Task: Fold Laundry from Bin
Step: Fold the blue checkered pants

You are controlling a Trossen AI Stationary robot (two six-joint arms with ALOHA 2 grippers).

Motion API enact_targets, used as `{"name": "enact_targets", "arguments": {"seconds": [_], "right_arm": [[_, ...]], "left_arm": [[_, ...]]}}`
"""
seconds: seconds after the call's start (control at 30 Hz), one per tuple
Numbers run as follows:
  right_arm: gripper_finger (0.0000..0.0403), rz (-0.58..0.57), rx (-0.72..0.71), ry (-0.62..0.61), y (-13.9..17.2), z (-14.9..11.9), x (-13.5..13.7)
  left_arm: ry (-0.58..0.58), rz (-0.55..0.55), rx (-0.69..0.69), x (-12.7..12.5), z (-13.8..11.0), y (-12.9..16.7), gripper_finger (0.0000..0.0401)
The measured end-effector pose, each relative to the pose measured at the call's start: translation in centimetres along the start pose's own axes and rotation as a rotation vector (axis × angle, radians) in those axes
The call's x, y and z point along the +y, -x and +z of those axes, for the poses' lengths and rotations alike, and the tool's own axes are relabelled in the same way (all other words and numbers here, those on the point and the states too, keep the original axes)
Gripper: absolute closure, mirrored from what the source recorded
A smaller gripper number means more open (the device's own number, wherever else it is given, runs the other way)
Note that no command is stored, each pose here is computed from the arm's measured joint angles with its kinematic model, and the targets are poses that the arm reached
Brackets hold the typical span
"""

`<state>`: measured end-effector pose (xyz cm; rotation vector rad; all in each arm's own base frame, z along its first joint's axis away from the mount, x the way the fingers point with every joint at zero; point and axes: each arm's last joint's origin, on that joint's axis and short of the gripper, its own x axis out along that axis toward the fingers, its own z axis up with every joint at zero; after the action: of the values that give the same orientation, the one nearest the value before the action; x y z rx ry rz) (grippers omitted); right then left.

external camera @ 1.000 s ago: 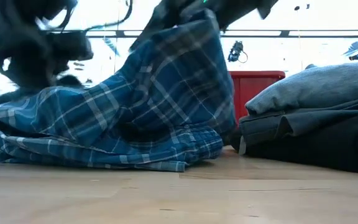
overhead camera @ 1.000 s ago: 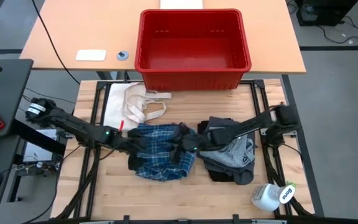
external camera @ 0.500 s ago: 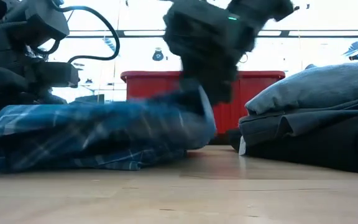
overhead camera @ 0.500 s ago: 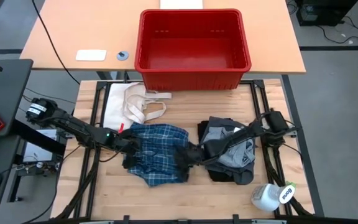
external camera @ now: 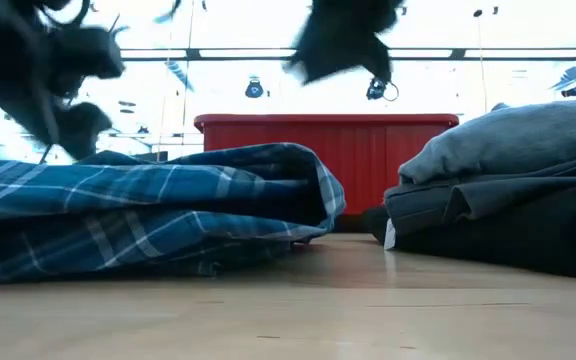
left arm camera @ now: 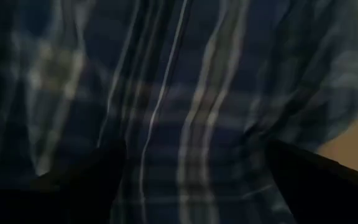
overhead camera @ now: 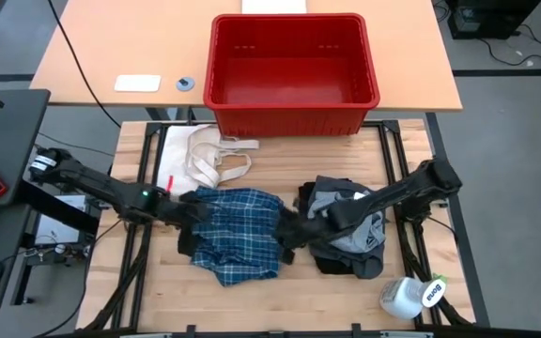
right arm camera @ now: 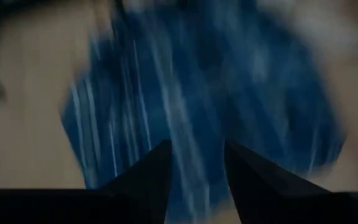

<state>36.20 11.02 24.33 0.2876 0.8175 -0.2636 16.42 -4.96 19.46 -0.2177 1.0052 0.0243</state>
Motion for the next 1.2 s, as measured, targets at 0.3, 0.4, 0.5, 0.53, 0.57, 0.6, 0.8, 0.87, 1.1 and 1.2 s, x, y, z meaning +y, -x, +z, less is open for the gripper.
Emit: {"name": "enact_targets", "arguments": {"seconds": [0.3,0.4,0.5,0.53,0.57,0.6,0.8,0.87,1.1,1.2], "right_arm": [[0.0248,-0.012,-0.328,0.025,-5.1,4.3,-2.1],[0.0248,-0.029,-0.377,-0.004,-8.1,4.9,-3.8],[0.0248,-0.009,-0.362,-0.032,-10.4,5.0,-5.5],[0.0248,-0.004,-0.333,-0.036,-11.0,4.9,-6.0],[0.0248,-0.002,-0.296,-0.039,-11.4,4.6,-6.5],[0.0248,-0.012,-0.256,-0.037,-11.8,4.3,-7.0],[0.0252,-0.110,-0.035,0.030,-11.7,2.3,-8.0],[0.0255,-0.121,0.025,0.056,-11.4,1.8,-7.9],[0.0275,-0.196,0.270,0.074,-9.1,-0.2,-8.2],[0.0284,-0.183,0.218,0.064,-6.5,1.0,-8.0]], "left_arm": [[0.019,0.091,-0.153,0.4,0.6,0.7,0.0012],[0.059,0.140,-0.100,1.0,-0.6,-0.6,0.0012],[0.098,0.167,-0.035,1.5,-2.0,-1.8,0.0012],[0.110,0.175,-0.012,1.7,-2.5,-2.0,0.0012],[0.129,0.180,0.004,1.8,-2.9,-2.2,0.0012],[0.148,0.187,0.018,2.0,-3.2,-2.3,0.0012],[0.161,0.215,0.076,2.2,-4.0,-2.3,0.0012],[0.160,0.216,0.076,2.2,-4.0,-2.3,0.0012],[0.164,0.199,0.072,2.2,-4.0,-2.1,0.0012],[0.166,0.189,0.069,2.1,-3.9,-1.3,0.0012]]}}
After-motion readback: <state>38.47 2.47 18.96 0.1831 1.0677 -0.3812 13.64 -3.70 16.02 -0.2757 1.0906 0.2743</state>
